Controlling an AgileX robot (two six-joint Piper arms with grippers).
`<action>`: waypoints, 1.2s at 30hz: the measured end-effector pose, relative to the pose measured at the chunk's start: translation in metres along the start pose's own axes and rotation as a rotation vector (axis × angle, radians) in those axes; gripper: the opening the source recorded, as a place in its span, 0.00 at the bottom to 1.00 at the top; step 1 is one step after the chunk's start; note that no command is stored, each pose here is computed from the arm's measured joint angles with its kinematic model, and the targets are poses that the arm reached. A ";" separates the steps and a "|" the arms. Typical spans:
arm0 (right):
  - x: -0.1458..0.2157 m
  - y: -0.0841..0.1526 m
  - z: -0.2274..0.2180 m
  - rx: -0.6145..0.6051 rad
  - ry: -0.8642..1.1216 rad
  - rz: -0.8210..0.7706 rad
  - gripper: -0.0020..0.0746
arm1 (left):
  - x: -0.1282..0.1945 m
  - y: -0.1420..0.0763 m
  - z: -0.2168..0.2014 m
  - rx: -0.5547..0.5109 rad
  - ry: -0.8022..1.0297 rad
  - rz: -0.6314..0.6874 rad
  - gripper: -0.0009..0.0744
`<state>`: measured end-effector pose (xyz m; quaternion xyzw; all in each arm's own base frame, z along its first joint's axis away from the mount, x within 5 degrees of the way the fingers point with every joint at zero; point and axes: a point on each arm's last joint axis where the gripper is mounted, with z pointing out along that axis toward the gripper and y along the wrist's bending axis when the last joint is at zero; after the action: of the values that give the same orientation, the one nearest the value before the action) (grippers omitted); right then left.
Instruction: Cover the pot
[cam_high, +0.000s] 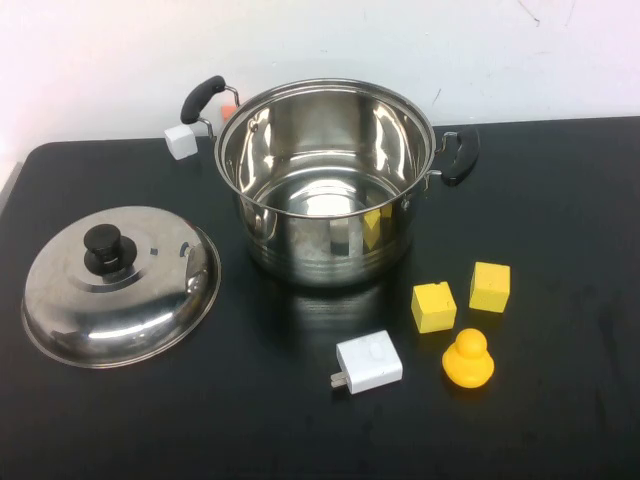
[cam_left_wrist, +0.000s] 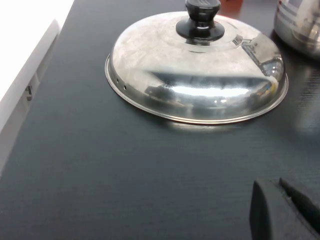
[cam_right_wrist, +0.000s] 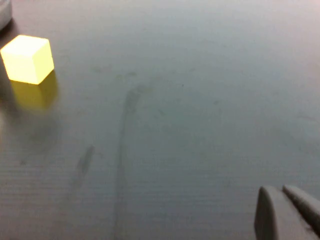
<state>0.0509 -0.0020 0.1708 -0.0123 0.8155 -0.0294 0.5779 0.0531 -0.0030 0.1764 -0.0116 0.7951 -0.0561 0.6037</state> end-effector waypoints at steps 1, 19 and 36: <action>0.000 0.000 0.000 0.000 0.000 0.000 0.02 | 0.000 0.000 0.000 0.000 0.000 0.000 0.01; 0.000 0.000 0.000 0.000 0.000 0.000 0.02 | 0.000 0.000 0.000 0.000 0.000 0.000 0.01; 0.000 0.000 0.000 0.000 0.000 0.000 0.02 | -0.002 0.000 0.000 -0.004 -0.018 0.020 0.01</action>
<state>0.0509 -0.0020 0.1708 -0.0123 0.8155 -0.0294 0.5779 0.0535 -0.0025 0.1779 -0.0052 0.7898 -0.0485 0.6115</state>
